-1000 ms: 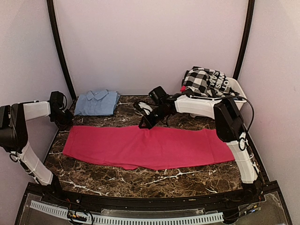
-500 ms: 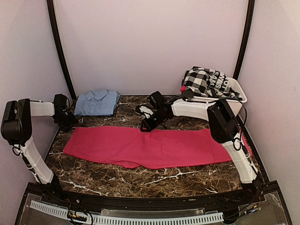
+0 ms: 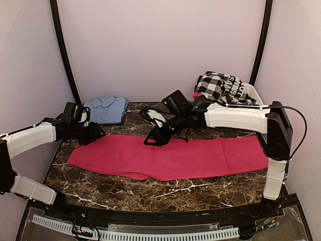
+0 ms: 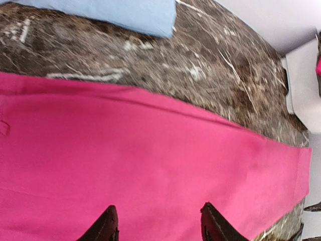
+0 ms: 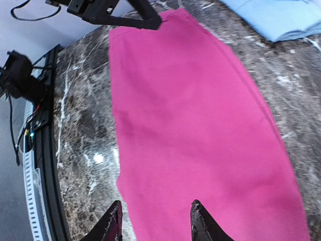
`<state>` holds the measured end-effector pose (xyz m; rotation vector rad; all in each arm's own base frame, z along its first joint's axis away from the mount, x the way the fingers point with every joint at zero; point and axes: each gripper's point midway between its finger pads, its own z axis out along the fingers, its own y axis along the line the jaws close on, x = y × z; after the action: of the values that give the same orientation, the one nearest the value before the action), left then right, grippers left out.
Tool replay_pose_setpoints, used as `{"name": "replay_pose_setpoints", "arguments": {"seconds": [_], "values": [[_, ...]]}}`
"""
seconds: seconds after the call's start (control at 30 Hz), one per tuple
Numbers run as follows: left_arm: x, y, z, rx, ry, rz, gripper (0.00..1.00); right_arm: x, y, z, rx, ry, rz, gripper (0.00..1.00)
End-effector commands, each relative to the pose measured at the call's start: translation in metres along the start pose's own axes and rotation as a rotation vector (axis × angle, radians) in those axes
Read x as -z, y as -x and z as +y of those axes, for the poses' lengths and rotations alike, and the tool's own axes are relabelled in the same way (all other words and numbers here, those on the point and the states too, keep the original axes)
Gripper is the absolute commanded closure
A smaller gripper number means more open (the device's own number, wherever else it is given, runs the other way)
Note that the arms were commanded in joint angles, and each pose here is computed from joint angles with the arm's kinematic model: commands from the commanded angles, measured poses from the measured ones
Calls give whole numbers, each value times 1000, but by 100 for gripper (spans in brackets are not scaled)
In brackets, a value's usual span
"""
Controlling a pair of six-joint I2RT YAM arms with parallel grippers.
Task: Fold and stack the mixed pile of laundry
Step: Smooth out the rectangle-folded trousers at the center of the board.
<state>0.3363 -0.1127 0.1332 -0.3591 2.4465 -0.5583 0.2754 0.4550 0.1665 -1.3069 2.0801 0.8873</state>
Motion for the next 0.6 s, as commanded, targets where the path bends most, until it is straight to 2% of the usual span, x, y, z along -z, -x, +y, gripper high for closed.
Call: {"name": "replay_pose_setpoints", "arguments": {"seconds": [0.0,0.17,0.3,0.33,0.47,0.57], "values": [[21,-45,-36,-126,-162,68,49,-38,-48,33,-7,118,103,57],[26,-110,-71,-401,-191,162,56,-58,-76,12,-121,97,164,61],[20,-159,-92,-649,-165,209,55,-61,-86,-9,-173,90,172,62],[13,-165,-89,-709,-116,216,56,-63,-90,-14,-187,98,181,62],[6,-217,-100,-1014,-85,291,56,-74,-115,-36,-251,100,227,64],[1,-230,-102,-1102,-71,325,56,-72,-125,-48,-285,77,237,65]]}}
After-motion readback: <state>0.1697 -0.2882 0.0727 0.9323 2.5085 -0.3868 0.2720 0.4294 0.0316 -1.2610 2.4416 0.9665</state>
